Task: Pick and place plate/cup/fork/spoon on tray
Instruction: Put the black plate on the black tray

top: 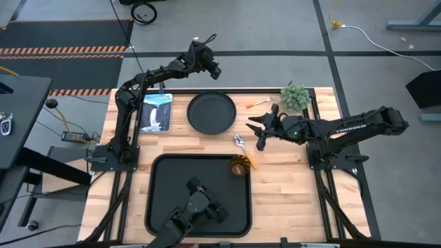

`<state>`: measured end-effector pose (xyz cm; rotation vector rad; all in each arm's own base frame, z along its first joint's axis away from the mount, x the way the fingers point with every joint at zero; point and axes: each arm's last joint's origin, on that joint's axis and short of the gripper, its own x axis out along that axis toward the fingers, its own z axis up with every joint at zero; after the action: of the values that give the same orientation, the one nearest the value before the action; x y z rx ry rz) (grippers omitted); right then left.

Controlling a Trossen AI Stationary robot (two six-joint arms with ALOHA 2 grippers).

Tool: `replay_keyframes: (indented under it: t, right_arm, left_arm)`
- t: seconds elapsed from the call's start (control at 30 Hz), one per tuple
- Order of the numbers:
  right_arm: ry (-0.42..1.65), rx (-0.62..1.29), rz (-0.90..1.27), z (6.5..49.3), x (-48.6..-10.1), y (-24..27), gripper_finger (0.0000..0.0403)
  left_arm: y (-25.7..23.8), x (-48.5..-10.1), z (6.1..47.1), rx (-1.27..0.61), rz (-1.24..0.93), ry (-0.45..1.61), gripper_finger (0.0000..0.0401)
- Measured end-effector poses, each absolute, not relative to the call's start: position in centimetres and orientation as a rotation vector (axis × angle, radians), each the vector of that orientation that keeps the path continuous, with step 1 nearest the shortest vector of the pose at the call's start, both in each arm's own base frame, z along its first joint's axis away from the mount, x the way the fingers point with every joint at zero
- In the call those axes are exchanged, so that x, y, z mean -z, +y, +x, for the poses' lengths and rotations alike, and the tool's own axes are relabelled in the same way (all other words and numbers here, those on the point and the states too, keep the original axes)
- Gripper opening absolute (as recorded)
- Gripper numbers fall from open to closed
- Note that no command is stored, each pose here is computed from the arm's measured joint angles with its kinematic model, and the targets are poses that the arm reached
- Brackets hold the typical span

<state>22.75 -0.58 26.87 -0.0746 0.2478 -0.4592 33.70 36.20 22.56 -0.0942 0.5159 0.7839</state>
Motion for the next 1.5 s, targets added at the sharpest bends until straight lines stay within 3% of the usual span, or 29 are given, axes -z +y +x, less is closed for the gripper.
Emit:
replay_keyframes:
  t: [0.43, 0.7, 1.0, 1.27, 1.5]
  right_arm:
    - [0.176, 0.446, -0.104, 22.9, -27.7, -0.8, 0.0126]
    - [0.196, 0.403, -0.129, 23.0, -27.5, -0.5, 0.0126]
    - [0.236, 0.395, -0.192, 22.9, -27.2, -0.5, 0.0126]
    - [0.272, 0.399, -0.219, 22.8, -26.9, -0.5, 0.0126]
    - [0.294, 0.4, -0.224, 22.8, -26.7, -0.6, 0.0126]
  left_arm:
    - [36.2, -22.6, 33.7, -0.784, -0.095, 0.516, 0.0183]
    - [35.5, -22.5, 34.4, -0.806, -0.278, 0.448, 0.0183]
    - [35.0, -22.3, 34.6, -0.783, -0.331, 0.458, 0.0183]
    - [33.8, -27.1, 33.2, -0.666, -0.28, 0.415, 0.0183]
    - [32.1, -28.3, 31.1, -0.635, -0.316, 0.602, 0.0177]
